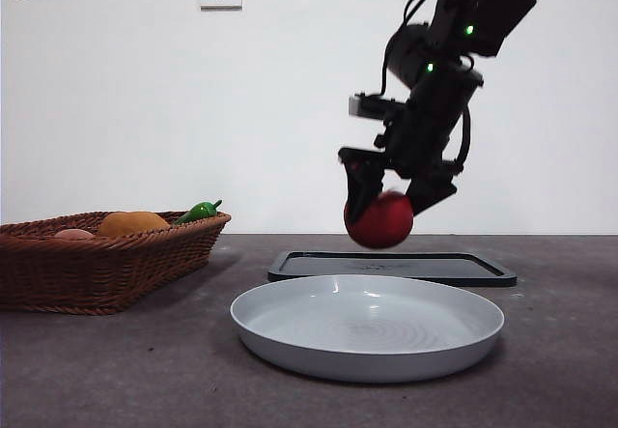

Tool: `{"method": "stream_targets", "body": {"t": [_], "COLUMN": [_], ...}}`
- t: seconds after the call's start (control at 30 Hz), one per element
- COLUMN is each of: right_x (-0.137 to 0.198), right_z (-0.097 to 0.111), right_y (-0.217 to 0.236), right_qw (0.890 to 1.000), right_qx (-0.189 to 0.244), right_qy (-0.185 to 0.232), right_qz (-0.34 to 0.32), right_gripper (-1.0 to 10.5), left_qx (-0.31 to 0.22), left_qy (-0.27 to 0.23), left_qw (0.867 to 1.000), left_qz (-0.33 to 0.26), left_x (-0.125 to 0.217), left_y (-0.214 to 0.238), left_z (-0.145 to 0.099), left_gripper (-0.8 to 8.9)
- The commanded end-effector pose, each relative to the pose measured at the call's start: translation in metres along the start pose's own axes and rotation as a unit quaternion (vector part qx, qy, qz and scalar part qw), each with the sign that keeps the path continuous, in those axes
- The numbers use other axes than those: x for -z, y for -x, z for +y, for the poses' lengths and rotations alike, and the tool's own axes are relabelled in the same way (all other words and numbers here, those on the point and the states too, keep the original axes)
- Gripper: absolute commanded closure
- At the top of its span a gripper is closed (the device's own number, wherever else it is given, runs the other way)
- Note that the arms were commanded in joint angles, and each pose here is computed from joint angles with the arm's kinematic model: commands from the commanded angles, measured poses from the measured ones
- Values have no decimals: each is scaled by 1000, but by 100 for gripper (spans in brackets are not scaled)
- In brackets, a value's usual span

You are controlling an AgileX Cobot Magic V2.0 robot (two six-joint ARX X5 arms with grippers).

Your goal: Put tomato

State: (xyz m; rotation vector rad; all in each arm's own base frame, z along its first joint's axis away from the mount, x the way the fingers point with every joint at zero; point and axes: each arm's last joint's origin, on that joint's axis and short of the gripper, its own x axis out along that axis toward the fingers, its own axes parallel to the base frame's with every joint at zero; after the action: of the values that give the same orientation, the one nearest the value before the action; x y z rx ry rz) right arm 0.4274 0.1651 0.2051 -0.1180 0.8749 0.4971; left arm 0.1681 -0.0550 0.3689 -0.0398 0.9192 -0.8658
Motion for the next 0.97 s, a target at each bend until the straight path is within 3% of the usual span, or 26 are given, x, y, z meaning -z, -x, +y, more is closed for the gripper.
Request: {"method": "stream_targets", "body": {"t": [0.03, 0.6, 0.73, 0.97], "right_x": [-3, 9, 11, 9], "right_z": [0, -2, -2, -1], "right_y": [-11, -28, -28, -24], "right_qw": [1000, 1000, 999, 999], "right_qx": [-1, -3, -4, -4], "right_qy": [9, 3, 3, -1], "right_qz": [-5, 28, 34, 38], "right_gripper": [736, 725, 581, 425], "left_qx": [0, 0, 1, 0], "left_qy": [-9, -8, -7, -8], "left_qw": [1000, 1000, 1000, 1000], "left_qz": [-8, -8, -8, -8], "left_x": [-4, -4, -4, -4], "left_y": [3, 3, 3, 3], "left_z": [-2, -2, -2, -2], "left_gripper": [286, 286, 286, 286]}}
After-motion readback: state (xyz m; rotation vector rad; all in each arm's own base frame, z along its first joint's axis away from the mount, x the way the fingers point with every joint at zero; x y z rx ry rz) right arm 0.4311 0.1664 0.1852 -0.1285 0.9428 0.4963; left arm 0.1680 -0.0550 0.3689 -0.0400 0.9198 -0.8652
